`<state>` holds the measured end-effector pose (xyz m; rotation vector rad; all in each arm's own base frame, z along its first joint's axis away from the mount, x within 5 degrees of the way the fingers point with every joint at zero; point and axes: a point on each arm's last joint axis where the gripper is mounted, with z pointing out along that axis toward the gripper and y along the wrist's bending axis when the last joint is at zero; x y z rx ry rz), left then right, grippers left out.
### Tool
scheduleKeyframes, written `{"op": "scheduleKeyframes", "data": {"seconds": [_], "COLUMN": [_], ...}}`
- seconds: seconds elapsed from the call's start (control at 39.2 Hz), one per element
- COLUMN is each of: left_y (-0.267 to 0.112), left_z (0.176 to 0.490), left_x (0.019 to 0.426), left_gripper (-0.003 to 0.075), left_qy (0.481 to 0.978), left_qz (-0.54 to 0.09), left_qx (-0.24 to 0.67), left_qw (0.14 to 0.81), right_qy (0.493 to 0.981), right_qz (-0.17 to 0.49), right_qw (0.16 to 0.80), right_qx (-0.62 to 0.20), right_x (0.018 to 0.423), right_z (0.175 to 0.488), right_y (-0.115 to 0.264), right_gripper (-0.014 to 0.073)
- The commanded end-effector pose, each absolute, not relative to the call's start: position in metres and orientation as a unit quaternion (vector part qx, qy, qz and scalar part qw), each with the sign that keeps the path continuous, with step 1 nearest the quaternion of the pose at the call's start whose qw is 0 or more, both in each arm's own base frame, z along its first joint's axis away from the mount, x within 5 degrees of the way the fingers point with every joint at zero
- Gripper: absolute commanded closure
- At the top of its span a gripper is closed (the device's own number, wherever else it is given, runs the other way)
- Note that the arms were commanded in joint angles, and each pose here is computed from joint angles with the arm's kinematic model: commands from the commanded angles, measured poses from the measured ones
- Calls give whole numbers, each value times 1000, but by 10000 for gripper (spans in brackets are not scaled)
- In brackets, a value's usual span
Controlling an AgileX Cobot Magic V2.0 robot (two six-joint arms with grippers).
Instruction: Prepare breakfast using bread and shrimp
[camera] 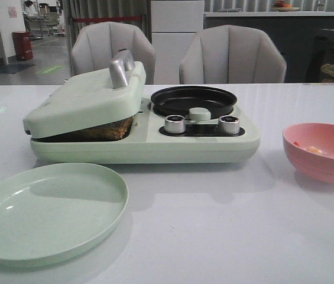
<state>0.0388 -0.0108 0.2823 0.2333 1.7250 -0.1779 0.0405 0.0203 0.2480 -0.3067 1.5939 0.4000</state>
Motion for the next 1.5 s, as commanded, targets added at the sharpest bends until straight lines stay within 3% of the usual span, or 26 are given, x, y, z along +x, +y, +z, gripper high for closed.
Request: {"op": "scheduleKeyframes", "data": {"seconds": [0.0, 0.33, 0.54, 0.82, 1.15, 1.3, 1.48], "left_y": [-12, -12, -12, -12, -12, -12, -12], "left_z": [297, 297, 297, 297, 297, 297, 297], "left_x": [39, 39, 39, 39, 39, 39, 39], "left_gripper": [606, 606, 606, 606, 606, 606, 606], "left_qy": [726, 726, 726, 726, 726, 726, 726], "left_qz": [-101, -101, -101, -101, -101, -101, -101], "left_qx": [91, 91, 91, 91, 91, 91, 91], "left_qw": [674, 674, 674, 674, 674, 674, 674], "right_qy": [668, 660, 610, 700, 797, 832, 857], "right_qz": [183, 185, 199, 187, 166, 140, 106], "right_qw": [710, 718, 760, 679, 568, 531, 504], "right_qx": [-127, -125, -108, -118, -122, -75, 15], "right_x": [40, 40, 39, 70, 146, 187, 227], "right_z": [265, 267, 282, 313, 338, 338, 336], "right_y": [19, 19, 18, 33, 66, 62, 33], "right_gripper": [-18, -18, -18, -18, -18, -18, -18]}}
